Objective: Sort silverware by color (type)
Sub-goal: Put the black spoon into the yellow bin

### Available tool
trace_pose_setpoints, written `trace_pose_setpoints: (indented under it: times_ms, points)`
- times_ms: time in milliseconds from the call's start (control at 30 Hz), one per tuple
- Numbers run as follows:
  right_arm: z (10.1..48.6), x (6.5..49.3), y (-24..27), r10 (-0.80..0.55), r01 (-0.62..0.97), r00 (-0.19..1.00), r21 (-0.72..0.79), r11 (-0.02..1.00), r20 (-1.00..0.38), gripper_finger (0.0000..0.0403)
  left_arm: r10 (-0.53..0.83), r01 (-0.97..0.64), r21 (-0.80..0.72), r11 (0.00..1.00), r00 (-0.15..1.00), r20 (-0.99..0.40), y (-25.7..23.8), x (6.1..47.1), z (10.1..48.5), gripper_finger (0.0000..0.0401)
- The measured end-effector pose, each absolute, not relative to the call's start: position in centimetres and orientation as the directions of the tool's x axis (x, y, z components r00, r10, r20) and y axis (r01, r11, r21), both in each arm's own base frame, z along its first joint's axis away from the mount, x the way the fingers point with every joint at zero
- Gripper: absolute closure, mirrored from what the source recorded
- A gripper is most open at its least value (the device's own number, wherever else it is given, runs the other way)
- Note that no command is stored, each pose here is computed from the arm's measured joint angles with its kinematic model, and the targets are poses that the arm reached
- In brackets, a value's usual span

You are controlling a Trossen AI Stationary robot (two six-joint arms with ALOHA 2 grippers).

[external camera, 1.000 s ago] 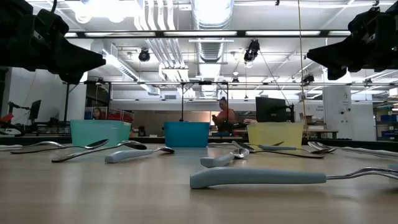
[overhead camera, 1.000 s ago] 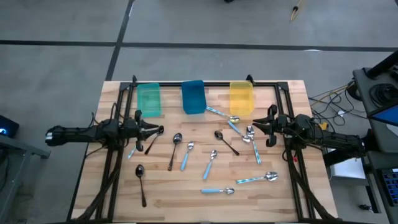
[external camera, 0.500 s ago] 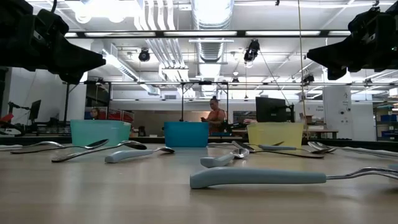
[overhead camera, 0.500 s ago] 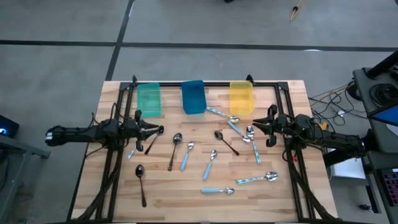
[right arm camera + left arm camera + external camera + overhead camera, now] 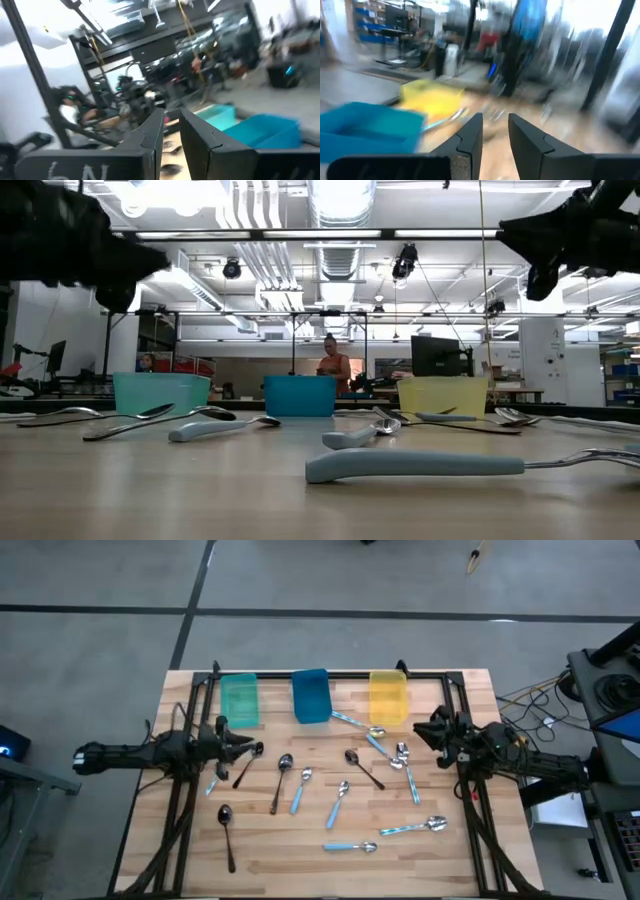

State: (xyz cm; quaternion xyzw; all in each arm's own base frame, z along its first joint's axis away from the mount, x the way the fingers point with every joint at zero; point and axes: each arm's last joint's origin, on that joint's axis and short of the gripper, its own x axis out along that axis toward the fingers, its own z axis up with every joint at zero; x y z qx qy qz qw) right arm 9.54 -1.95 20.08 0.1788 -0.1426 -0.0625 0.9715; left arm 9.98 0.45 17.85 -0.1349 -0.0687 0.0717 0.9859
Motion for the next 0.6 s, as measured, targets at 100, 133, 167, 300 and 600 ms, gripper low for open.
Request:
trace_pose_setpoints:
  times_ms: [100,133,167,300,600]
  points:
    - [20.8,10.0,-2.1,-0.18,0.068,0.965,0.482,0.873,0.19,0.0351,0.162,-0.038,-0.377,0.926,0.939,0.304,0.5,9.6,19.7,0.0326]
    - [20.9,10.3,-2.1,-0.184,0.085,0.973,0.52,0.85,0.142,0.0351,0.151,-0.014,-0.356,0.935,0.921,0.36,0.4,9.4,20.2,0.0326]
    - [21.1,10.5,-2.2,-0.187,0.106,0.978,0.551,0.828,0.092,0.0351,0.127,0.011,-0.32,0.947,0.904,0.408,0.4,9.2,20.7,0.0326]
    - [21.9,12.0,-2.5,-0.185,0.257,0.966,0.633,0.73,-0.178,0.0351,0.058,0.046,-0.176,0.983,0.837,0.545,0.1,8.6,22.0,0.0326]
    - [25.1,14.6,-2.9,-0.085,0.536,0.786,0.607,0.587,-0.612,0.0351,0.199,-0.122,-0.212,0.97,0.897,0.395,0.6,9.6,23.1,0.0326]
